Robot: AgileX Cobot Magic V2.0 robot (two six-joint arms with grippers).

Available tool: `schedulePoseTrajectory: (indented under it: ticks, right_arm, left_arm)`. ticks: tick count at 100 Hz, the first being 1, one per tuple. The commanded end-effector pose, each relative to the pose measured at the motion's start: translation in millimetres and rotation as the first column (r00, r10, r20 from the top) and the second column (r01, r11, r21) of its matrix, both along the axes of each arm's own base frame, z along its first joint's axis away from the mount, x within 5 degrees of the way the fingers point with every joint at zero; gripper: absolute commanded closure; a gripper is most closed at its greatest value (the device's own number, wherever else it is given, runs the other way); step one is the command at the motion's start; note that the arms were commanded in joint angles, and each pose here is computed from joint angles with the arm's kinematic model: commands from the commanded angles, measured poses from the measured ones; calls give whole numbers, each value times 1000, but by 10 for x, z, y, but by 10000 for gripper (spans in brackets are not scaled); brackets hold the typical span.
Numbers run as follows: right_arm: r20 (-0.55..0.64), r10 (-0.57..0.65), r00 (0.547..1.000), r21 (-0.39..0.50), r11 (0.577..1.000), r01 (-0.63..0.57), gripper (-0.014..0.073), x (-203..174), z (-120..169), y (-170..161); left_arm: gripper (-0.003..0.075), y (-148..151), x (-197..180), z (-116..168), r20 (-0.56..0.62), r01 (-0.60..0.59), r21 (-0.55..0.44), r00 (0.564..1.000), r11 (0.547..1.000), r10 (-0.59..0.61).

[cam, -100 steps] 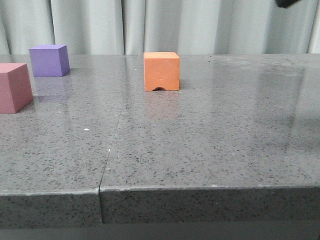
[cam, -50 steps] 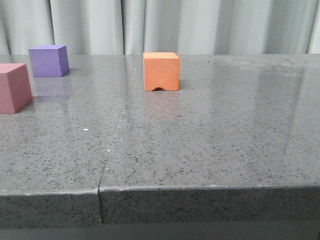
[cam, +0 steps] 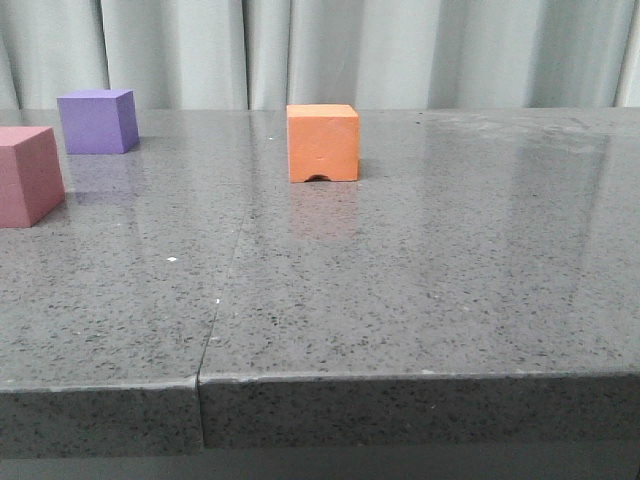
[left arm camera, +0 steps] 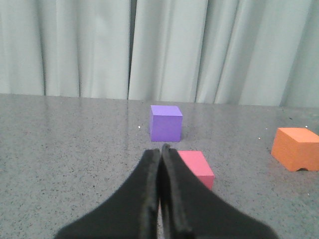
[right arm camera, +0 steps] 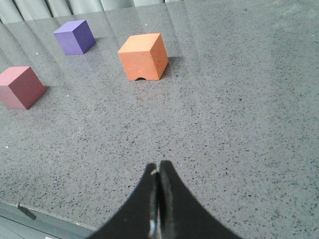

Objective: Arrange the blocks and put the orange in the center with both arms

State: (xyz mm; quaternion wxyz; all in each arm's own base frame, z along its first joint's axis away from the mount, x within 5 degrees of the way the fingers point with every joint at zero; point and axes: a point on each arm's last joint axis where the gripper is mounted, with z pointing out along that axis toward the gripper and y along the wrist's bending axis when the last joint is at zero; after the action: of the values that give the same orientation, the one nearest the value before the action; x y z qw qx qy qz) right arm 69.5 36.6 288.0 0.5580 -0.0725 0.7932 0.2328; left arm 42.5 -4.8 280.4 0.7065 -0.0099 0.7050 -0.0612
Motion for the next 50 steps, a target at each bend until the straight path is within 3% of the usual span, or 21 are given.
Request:
schedulePoseTrajectory:
  ticks: [1, 22, 40, 50]
  right_arm:
    - [90, 1, 996, 16, 1000, -3, 664, 15, 134, 3]
    - [90, 1, 996, 16, 1000, -3, 664, 15, 134, 3]
    - [90, 1, 996, 16, 1000, -3, 664, 15, 134, 3]
    - [90, 1, 996, 16, 1000, -3, 664, 15, 134, 3]
  left_arm:
    - [741, -6, 62, 274, -8, 3, -16, 1000, 1000, -3]
    - [741, -27, 326, 559, -169, 14, -7, 986, 1000, -15]
    - [736, -35, 632, 727, -241, 13, 1, 971, 1000, -12]
    - [662, -42, 843, 773, -290, 13, 5, 957, 1000, -11]
